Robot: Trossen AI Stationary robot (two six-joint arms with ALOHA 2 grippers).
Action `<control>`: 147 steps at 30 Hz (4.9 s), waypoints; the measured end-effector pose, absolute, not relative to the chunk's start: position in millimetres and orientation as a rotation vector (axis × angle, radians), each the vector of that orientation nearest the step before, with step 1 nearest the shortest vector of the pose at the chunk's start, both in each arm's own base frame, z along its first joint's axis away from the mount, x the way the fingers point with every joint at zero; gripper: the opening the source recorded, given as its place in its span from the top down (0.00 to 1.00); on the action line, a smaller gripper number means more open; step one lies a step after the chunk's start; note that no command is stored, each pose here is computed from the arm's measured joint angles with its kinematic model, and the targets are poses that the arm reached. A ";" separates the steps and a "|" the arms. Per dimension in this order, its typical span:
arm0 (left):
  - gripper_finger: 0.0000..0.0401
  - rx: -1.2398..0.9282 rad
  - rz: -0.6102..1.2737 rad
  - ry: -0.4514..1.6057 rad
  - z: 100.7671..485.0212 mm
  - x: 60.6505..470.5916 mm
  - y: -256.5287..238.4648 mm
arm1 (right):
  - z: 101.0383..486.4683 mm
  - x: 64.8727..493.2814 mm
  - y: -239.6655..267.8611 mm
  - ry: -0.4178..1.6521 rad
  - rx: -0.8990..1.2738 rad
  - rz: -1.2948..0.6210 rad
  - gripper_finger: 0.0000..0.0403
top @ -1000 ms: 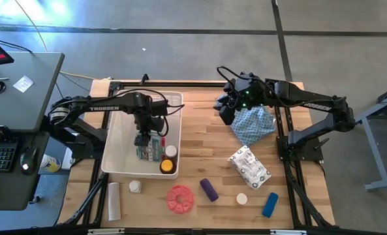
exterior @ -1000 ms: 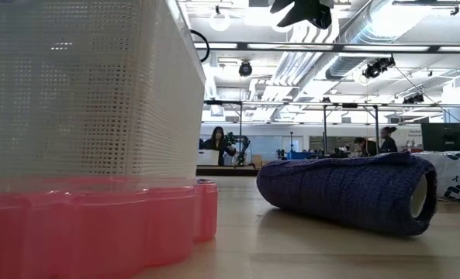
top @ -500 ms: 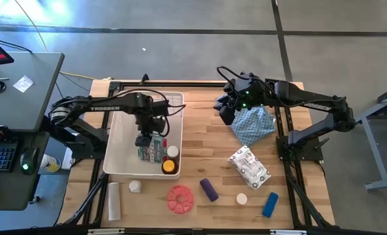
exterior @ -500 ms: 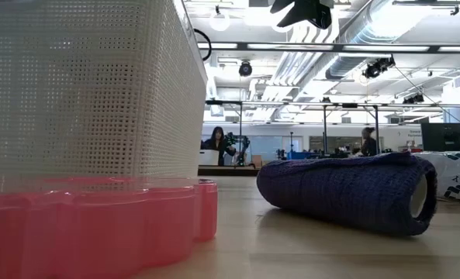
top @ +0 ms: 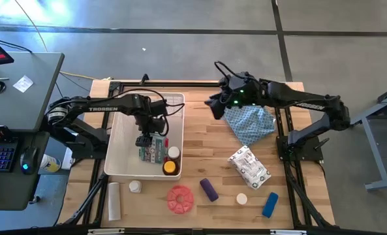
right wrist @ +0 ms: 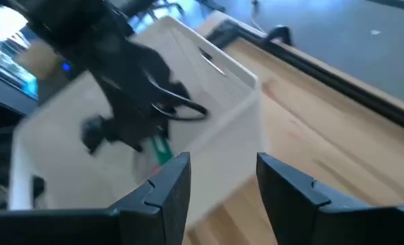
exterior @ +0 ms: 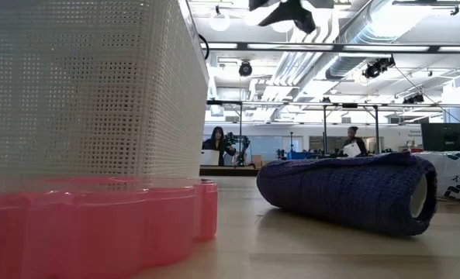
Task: Pick & place medical supplies in basket/bin
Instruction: Put the blue first aid kit into the white bin
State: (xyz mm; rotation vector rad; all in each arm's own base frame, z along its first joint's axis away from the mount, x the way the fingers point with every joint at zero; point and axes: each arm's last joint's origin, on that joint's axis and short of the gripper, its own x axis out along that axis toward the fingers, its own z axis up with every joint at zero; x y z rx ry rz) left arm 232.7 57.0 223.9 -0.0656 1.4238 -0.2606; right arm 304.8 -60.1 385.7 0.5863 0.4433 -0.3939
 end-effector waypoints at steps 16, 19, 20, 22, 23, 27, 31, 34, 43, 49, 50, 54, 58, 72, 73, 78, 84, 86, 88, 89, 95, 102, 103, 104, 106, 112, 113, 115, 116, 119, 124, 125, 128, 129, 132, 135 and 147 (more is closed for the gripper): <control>0.28 -0.084 -0.264 1.426 222.9 231.6 59.4 | 316.2 384.4 -48.8 0.501 0.806 -0.329 0.69; 0.28 -0.081 -0.267 1.421 222.8 231.9 59.4 | 313.5 388.4 -50.9 0.466 0.848 -0.373 0.69; 0.28 -0.081 -0.267 1.420 222.8 232.0 59.5 | 312.4 389.3 -51.3 0.461 0.859 -0.383 0.69; 0.28 -0.076 -0.271 1.416 222.7 232.3 59.5 | 308.9 391.2 -52.4 0.458 0.860 -0.410 0.69; 0.28 -0.072 -0.278 1.413 222.8 232.4 59.5 | 306.9 392.4 -52.8 0.459 0.857 -0.420 0.69; 0.28 -0.078 -0.296 1.401 222.8 232.9 59.1 | 294.3 399.8 -53.8 0.488 0.801 -0.426 0.69; 0.28 -0.107 -0.323 1.391 222.1 233.0 57.9 | 285.3 406.7 -54.8 0.492 0.803 -0.432 0.71; 0.28 -0.110 -0.326 1.390 222.1 232.9 57.7 | 284.2 409.3 -55.1 0.473 0.815 -0.434 0.77; 0.28 -0.169 -0.369 1.419 221.8 228.3 54.8 | 283.3 409.9 -56.9 0.440 0.833 -0.492 0.97; 0.28 -0.268 -0.340 1.450 216.4 224.6 52.9 | 282.4 410.0 -57.0 0.441 0.848 -0.498 0.98; 0.28 -0.279 -0.333 1.453 215.9 224.4 52.8 | 282.3 410.0 -56.8 0.442 0.850 -0.499 0.98; 0.28 -0.329 -0.296 1.461 215.6 224.4 52.6 | 282.0 409.8 -56.6 0.444 0.850 -0.500 0.99; 0.28 -0.387 -0.293 1.447 216.1 225.5 51.8 | 281.8 409.7 -56.7 0.450 0.852 -0.493 0.99; 0.28 -0.440 -0.265 1.442 216.8 226.5 51.8 | 281.0 410.4 -50.0 0.462 0.850 -0.479 0.99; 0.28 -0.441 -0.266 1.444 216.9 226.3 51.8 | 280.8 410.3 -49.3 0.464 0.851 -0.483 0.99; 0.28 -0.448 -0.261 1.460 219.4 225.4 51.7 | 279.8 409.7 -47.5 0.470 0.851 -0.499 0.99; 0.28 -0.380 -0.253 1.459 236.8 229.0 54.0 | 279.6 409.8 -47.3 0.470 0.869 -0.497 1.00; 0.28 -0.385 -0.252 1.455 242.5 230.1 54.2 | 279.6 409.9 -46.4 0.470 0.881 -0.495 1.00; 0.28 -0.404 -0.243 1.449 246.1 231.1 54.3 | 279.7 410.1 -44.4 0.467 0.890 -0.498 1.00; 0.28 -0.422 -0.241 1.443 246.4 231.8 54.2 | 279.7 410.2 -43.3 0.464 0.890 -0.502 1.00; 0.28 -0.457 -0.270 1.399 237.7 233.7 53.1 | 279.6 410.8 -36.5 0.470 0.888 -0.490 0.99; 0.28 -0.395 -0.223 1.446 226.7 228.5 54.1 | 279.2 410.9 -33.5 0.465 0.898 -0.503 1.00; 0.28 -0.393 -0.221 1.450 227.4 228.4 54.1 | 279.0 410.8 -33.1 0.466 0.898 -0.507 1.00; 0.28 -0.393 -0.219 1.453 228.5 228.5 54.2 | 278.8 410.6 -33.2 0.466 0.896 -0.512 1.00; 0.28 -0.390 -0.203 1.463 232.2 228.9 54.6 | 278.8 410.6 -33.0 0.465 0.894 -0.517 1.00; 0.25 -0.377 -0.182 1.464 241.4 230.8 55.8 | 278.8 410.4 -33.0 0.465 0.893 -0.517 1.00; 0.23 -0.377 -0.182 1.463 241.5 230.9 55.8 | 278.9 410.5 -33.2 0.464 0.893 -0.518 1.00; 0.17 -0.380 -0.185 1.462 241.6 230.9 55.7 | 278.8 410.4 -33.2 0.464 0.892 -0.518 1.00; 0.13 -0.382 -0.187 1.461 241.6 230.9 55.6 | 278.8 410.4 -33.2 0.464 0.892 -0.519 1.00; 0.03 -0.377 -0.192 1.460 241.6 231.0 55.6 | 278.8 410.4 -33.4 0.464 0.890 -0.519 1.00; 0.05 -0.357 -0.161 1.470 241.4 230.9 56.6 | 278.7 410.4 -33.4 0.465 0.885 -0.519 1.00; 0.05 -0.342 -0.144 1.479 241.2 230.5 57.0 | 278.7 410.4 -33.5 0.465 0.882 -0.518 1.00; 0.03 -0.311 -0.103 1.510 244.4 225.4 57.1 | 278.7 410.4 -33.6 0.468 0.872 -0.516 1.00; 0.02 -0.303 -0.093 1.518 245.9 224.8 57.3 | 278.8 410.3 -33.6 0.467 0.871 -0.516 1.00; 0.01 -0.302 -0.092 1.525 251.3 225.3 57.5 | 278.7 410.3 -33.6 0.467 0.870 -0.517 1.00; 0.03 -0.307 -0.116 1.503 253.9 226.7 57.2 | 278.7 410.3 -33.8 0.467 0.867 -0.518 0.99; 0.13 0.098 0.182 1.564 252.9 228.1 71.0 | 278.7 410.3 -35.1 0.462 0.860 -0.528 0.99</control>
